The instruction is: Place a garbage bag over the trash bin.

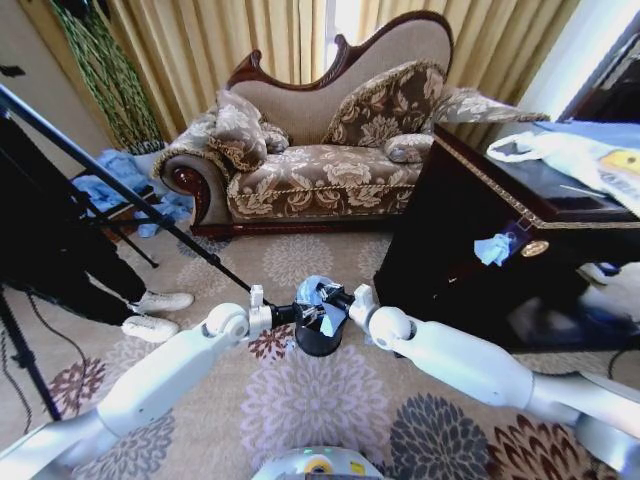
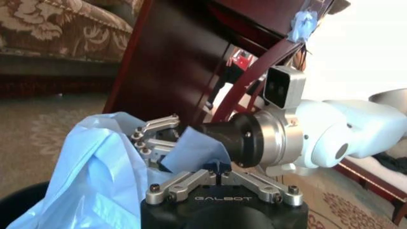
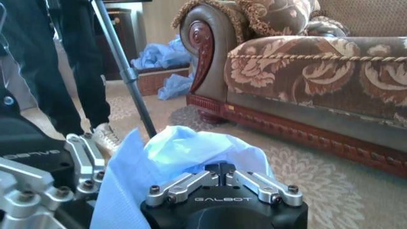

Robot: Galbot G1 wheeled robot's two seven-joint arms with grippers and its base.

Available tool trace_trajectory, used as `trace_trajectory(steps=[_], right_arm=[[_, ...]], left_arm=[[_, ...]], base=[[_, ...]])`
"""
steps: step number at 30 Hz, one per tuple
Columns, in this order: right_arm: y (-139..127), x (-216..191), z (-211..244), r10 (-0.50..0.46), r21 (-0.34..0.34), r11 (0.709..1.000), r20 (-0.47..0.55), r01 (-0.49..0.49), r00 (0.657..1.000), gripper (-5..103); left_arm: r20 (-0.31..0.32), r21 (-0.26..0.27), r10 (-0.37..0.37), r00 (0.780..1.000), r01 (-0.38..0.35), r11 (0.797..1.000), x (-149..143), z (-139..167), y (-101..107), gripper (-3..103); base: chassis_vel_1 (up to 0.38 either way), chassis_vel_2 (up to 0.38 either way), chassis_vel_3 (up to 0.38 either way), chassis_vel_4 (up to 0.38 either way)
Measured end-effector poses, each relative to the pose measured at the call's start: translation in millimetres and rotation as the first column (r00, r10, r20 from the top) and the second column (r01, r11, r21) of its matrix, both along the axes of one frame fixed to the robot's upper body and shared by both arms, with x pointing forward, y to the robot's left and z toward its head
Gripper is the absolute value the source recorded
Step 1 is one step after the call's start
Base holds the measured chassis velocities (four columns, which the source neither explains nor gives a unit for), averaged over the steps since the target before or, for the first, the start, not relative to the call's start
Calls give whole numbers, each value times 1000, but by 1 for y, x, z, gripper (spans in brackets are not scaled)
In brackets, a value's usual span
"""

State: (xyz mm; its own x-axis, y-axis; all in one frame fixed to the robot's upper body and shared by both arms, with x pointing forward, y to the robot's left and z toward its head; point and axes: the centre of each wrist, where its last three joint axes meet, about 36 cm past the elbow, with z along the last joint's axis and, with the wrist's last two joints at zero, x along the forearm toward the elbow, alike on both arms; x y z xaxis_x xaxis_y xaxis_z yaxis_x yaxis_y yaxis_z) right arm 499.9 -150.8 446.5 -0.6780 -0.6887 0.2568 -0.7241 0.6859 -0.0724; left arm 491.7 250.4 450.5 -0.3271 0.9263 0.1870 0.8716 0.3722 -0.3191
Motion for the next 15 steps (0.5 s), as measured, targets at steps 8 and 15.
trace_trajectory(steps=[8, 15], right_arm=[[1, 8, -1, -40, 16, 999, 18, 39, 999, 0], [-8, 15, -11, -51, -7, 999, 35, 51, 998, 0]], left_arm=[[-11, -12, 9, 1000, -9, 1000, -8, -6, 4, 0], [-3, -12, 10, 1000, -10, 1000, -9, -4, 9, 0]], base=[[0, 0, 0, 0], [0, 0, 0, 0]])
